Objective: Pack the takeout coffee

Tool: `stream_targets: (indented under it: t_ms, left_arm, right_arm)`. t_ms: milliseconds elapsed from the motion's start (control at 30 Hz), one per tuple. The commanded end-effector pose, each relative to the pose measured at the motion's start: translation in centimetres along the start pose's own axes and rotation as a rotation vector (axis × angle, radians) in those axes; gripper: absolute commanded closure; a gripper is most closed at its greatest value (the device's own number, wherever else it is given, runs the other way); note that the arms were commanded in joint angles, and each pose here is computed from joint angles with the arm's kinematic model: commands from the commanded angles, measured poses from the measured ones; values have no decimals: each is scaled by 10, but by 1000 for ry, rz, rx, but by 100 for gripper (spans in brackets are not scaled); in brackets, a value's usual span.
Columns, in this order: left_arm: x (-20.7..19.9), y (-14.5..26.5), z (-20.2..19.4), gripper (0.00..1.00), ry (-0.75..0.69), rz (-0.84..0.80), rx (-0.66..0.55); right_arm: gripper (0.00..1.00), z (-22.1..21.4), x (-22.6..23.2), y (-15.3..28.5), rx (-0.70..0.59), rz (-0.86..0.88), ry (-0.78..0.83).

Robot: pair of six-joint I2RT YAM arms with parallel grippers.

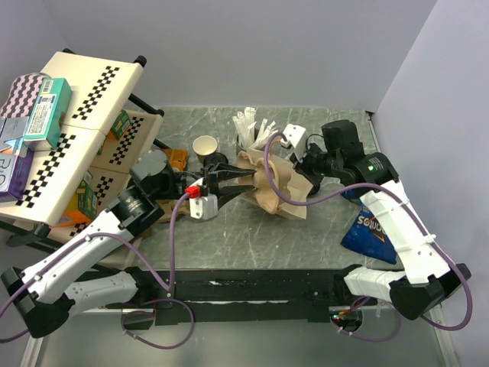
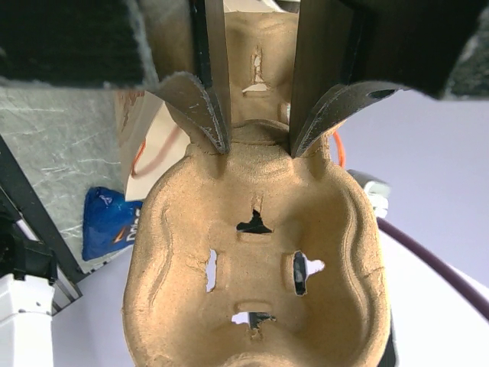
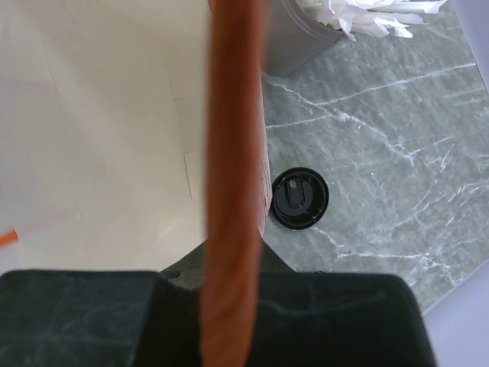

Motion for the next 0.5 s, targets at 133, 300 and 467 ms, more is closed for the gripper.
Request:
stream_targets:
  t_ms: [133, 300, 467]
  left_arm:
    - [7, -15, 4, 99, -84, -59, -84]
    - [10, -23, 1, 99, -57, -81, -109]
    - [11, -32, 1, 99, 67, -124, -120]
  right_arm:
    - [100, 20, -7, 11, -97, -7, 35]
    - [100, 20, -6, 10, -98, 20, 51]
    - [100, 20, -7, 12, -109, 10, 89]
Point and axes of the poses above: each gripper's point midway between its finger pads, its own y axis back along the fingers, its own x axis along the line the jaws close on, z = x × y, the point moved 9 cm from there along y, back along the fingers, and after that the axes turned 8 degrees about y, right-handed, at the moved point
